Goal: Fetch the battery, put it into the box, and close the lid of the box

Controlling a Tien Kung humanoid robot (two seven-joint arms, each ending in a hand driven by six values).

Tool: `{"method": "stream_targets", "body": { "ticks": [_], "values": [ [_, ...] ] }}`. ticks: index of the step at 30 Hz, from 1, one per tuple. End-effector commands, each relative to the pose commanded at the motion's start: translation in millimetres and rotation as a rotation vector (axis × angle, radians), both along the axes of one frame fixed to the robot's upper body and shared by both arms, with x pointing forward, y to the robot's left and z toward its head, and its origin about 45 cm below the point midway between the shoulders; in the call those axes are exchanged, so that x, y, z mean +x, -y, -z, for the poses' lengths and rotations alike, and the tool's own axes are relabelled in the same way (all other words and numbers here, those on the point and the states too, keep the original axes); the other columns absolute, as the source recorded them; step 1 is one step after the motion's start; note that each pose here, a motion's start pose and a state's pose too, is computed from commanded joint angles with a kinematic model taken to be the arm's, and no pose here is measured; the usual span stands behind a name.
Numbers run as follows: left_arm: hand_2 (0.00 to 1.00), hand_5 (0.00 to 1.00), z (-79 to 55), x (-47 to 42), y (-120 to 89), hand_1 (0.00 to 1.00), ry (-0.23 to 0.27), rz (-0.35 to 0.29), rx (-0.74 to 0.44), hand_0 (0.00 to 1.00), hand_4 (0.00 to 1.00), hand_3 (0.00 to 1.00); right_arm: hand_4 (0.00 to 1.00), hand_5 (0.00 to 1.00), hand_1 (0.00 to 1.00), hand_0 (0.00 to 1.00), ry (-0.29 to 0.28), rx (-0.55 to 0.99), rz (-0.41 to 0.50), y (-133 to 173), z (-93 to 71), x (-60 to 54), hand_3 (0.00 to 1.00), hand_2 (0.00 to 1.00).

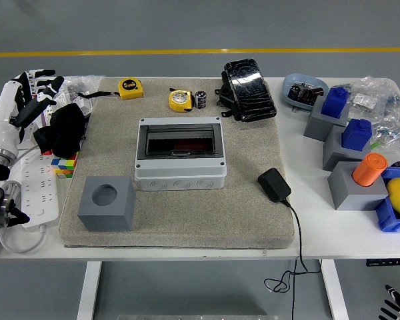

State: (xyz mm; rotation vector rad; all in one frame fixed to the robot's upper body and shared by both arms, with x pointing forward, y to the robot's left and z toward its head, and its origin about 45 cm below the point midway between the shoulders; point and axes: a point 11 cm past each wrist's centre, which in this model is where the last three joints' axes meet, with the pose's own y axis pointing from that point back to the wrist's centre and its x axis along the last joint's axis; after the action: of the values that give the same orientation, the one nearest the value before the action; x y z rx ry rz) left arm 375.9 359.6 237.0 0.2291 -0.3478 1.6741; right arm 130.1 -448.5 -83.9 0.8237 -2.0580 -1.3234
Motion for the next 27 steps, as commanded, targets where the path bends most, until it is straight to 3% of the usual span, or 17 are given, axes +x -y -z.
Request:
{"method": "stream_targets", "body": {
  "ticks": [27],
  "values": [
    [0.609,0.680,0.4,-0.1,1.2,0.584,-0.001,0.008,-0.001,0.425,0.998,0.678,0.917,0.502,0.681,0.624,0.002,0.002,0.002,-0.7,-0.2,1.7,0.546,0.657]
  ]
}}
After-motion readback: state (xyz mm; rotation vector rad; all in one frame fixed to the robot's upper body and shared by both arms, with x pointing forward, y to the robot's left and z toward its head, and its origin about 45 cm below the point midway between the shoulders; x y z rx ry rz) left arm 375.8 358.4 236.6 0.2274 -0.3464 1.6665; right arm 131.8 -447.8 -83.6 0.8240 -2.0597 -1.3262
